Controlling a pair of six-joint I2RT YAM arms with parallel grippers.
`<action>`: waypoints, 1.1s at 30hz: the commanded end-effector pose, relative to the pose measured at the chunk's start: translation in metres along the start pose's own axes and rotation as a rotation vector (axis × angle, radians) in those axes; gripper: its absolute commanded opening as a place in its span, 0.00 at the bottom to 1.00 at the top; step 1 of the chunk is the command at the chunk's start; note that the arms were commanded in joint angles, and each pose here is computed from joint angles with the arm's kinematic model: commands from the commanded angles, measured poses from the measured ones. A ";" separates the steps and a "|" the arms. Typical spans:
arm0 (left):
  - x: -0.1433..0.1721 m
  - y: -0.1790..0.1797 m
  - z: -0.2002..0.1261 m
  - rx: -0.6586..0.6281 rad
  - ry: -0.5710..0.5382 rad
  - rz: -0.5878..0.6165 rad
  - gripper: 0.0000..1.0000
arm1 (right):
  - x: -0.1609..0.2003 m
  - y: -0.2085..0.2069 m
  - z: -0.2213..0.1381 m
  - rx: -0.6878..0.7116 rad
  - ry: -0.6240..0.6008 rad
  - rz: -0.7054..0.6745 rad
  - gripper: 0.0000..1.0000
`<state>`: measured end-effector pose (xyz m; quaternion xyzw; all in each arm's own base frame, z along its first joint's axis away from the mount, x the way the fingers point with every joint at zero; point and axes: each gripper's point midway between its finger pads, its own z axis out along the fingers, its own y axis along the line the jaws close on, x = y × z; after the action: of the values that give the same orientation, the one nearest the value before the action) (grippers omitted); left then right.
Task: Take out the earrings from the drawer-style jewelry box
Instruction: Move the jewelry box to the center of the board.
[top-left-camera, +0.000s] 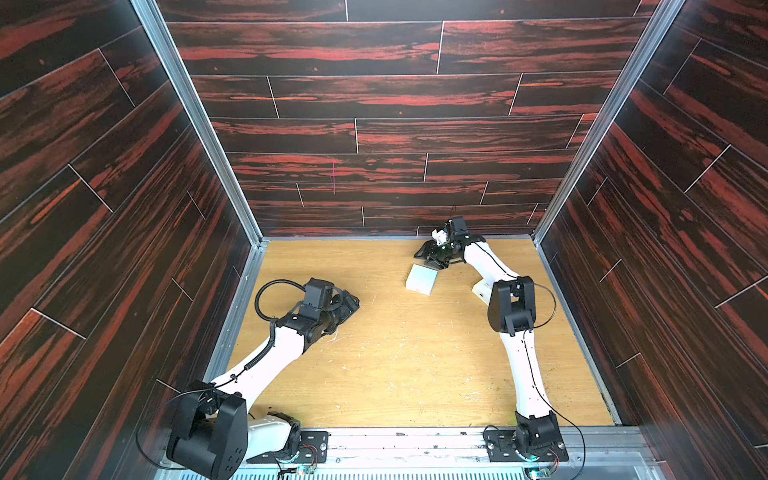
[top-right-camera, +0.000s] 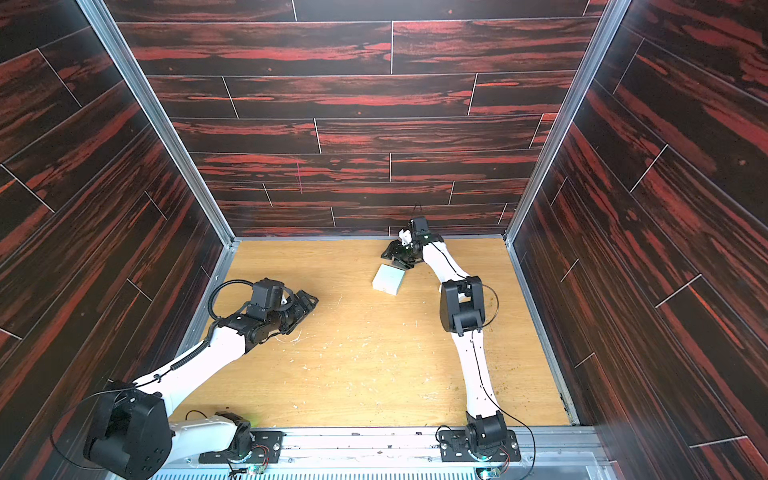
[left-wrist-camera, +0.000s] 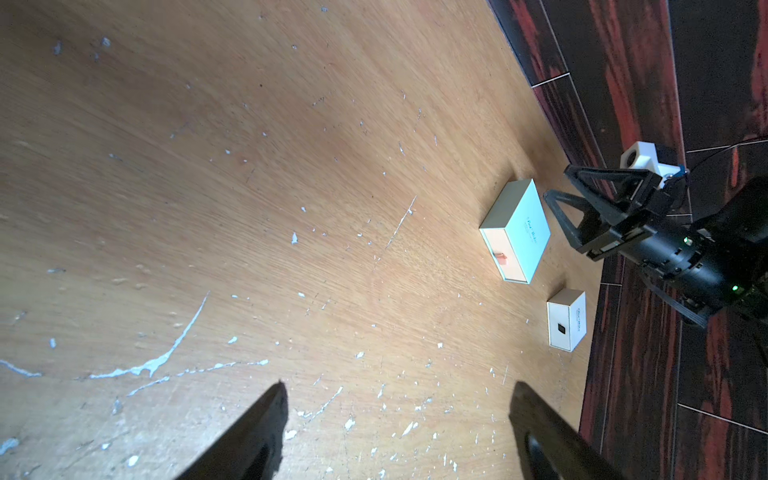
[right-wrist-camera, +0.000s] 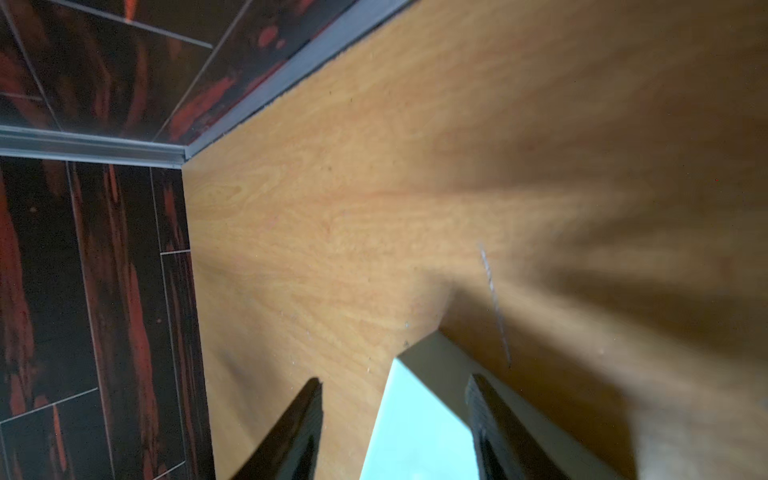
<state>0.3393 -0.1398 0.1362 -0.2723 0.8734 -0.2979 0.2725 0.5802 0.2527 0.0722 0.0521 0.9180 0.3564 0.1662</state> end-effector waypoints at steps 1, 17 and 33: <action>0.004 0.000 -0.008 -0.002 0.011 0.022 0.85 | 0.009 -0.019 0.010 0.038 0.039 0.026 0.58; 0.003 0.001 0.000 -0.015 0.017 0.017 0.85 | 0.057 0.011 0.021 -0.065 0.177 -0.032 0.56; 0.011 0.011 -0.002 -0.028 0.034 0.022 0.86 | 0.161 0.059 0.020 -0.151 0.357 -0.148 0.54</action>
<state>0.3358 -0.1393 0.1325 -0.2703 0.8778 -0.2932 0.2654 0.4539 0.3319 0.0395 -0.0616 0.9165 0.3937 0.0340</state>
